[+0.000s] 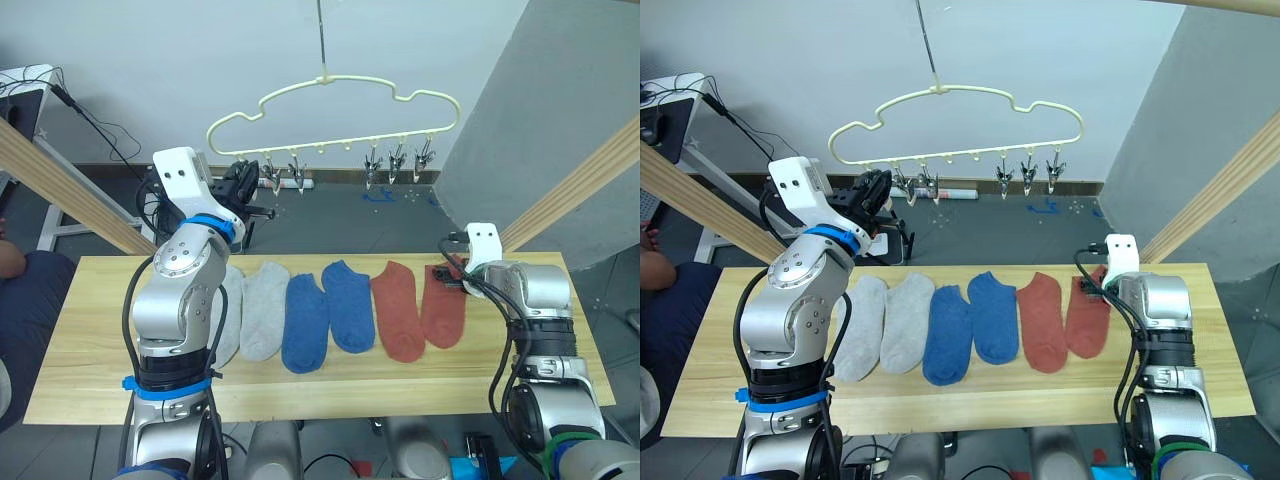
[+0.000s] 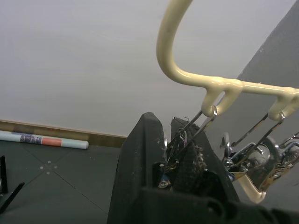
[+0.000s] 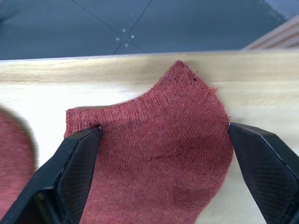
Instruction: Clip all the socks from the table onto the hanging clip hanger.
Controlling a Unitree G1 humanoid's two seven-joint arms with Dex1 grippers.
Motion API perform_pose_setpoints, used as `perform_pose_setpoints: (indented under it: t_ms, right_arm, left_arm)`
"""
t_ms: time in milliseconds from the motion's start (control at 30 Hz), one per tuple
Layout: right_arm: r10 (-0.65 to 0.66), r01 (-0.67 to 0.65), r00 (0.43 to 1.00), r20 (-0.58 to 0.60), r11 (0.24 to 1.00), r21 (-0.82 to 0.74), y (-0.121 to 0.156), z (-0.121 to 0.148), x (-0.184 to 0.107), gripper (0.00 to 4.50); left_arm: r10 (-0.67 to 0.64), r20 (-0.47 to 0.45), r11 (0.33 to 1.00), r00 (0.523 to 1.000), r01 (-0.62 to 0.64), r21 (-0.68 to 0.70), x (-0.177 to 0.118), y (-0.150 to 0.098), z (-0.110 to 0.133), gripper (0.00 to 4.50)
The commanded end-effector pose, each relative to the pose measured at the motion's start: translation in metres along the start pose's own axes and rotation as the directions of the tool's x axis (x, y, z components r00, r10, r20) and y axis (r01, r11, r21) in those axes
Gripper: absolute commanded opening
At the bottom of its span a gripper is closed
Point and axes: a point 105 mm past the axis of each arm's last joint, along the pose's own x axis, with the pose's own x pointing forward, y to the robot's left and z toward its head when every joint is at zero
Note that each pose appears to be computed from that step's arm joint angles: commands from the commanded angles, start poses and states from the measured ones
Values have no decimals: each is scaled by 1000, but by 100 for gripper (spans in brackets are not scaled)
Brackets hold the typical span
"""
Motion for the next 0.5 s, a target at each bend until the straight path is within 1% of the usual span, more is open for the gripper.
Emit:
perform_pose_setpoints:
  t_ms: [33, 300, 333, 367, 400, 433, 500]
  right_arm:
    - [-29, 28, 1000, -13, 1000, -7, -6, -5, -2, 448]
    - [-25, 26, 999, -40, 1000, 16, -8, -9, -3, 448]
    - [-29, 30, 999, -41, 999, 14, -9, -10, -3, 411]
    - [-31, 32, 999, -42, 999, 13, -9, -10, -3, 389]
    - [-32, 33, 999, -43, 999, 13, -10, -10, -3, 351]
    - [-32, 33, 999, -43, 999, 14, -10, -10, -4, 322]
    - [-37, 37, 998, -44, 999, 12, -11, -10, -3, 243]
  left_arm:
    - [-1, 25, 1000, 1000, 1, 11, -3, -1, 6, 27]
    - [-1, 23, 1000, 1000, 1, 10, -4, -2, 5, 27]
    - [-1, 23, 1000, 1000, 1, 10, -4, -2, 5, 27]
    - [-2, 23, 1000, 1000, 1, 10, -4, -2, 5, 27]
    - [-2, 24, 1000, 1000, 2, 10, -4, -2, 6, 27]
    - [-2, 24, 1000, 1000, 2, 10, -4, -2, 6, 27]
    - [-2, 23, 1000, 1000, 2, 9, -4, -2, 6, 27]
